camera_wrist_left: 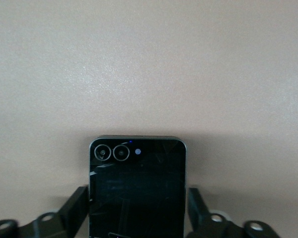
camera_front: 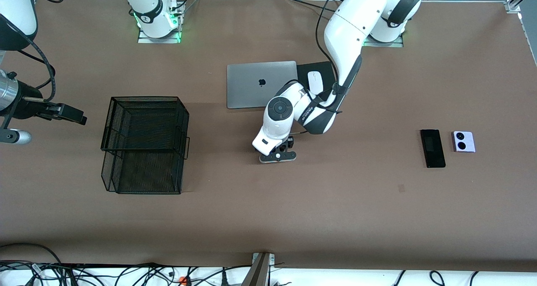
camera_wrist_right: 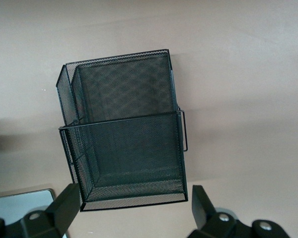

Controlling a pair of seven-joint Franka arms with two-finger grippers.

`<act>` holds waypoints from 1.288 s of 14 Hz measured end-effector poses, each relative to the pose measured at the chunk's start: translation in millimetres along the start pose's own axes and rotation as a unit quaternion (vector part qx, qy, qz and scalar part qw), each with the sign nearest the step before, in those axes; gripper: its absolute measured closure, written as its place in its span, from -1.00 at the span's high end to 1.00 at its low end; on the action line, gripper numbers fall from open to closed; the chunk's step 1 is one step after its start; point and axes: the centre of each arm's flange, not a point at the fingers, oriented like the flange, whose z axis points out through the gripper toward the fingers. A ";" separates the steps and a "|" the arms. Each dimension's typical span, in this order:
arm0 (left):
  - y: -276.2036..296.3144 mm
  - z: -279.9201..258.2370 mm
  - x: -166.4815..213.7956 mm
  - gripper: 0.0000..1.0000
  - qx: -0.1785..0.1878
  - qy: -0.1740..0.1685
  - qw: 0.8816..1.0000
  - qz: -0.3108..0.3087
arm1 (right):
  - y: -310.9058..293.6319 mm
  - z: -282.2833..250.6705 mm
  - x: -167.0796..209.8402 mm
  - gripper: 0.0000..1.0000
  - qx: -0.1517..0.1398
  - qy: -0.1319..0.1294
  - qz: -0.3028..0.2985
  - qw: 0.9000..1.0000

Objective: Place phones with both arms
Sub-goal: 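Carry the flip phone to mid-table and release it with the left gripper, then reach the right gripper to the flip phone while the left gripper returns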

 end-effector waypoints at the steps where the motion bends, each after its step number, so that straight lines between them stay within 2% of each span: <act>1: 0.8 -1.0 0.3 1.00 -0.001 0.002 1.000 -0.005 | 1.9 0.1 0.2 1.00 -0.001 0.000 0.002 1.000; 5: -1.0 -10.3 9.3 1.00 0.002 0.008 1.000 -0.013 | 8.3 0.1 1.0 1.00 -0.002 -0.001 0.007 1.000; 7: -12.8 -19.3 19.5 1.00 0.025 0.000 1.000 -0.004 | 8.2 0.6 0.4 1.00 -0.002 -0.003 0.007 1.000; 9: -33.0 -33.8 32.6 1.00 0.056 -0.023 0.998 0.027 | 7.5 3.4 -3.3 1.00 -0.004 -0.020 0.006 1.000; 12: -77.7 -52.9 59.5 1.00 0.096 -0.065 0.992 0.055 | -9.2 5.0 -5.1 1.00 -0.003 -0.020 -0.008 1.000; 14: -117.4 -59.6 82.7 1.00 0.119 -0.088 0.986 0.079 | -51.1 15.5 -7.3 1.00 -0.005 -0.020 -0.032 0.999; 18: -206.1 -81.2 127.2 1.00 0.127 -0.111 0.979 0.115 | -173.3 64.7 -13.7 1.00 0.002 -0.004 -0.029 1.000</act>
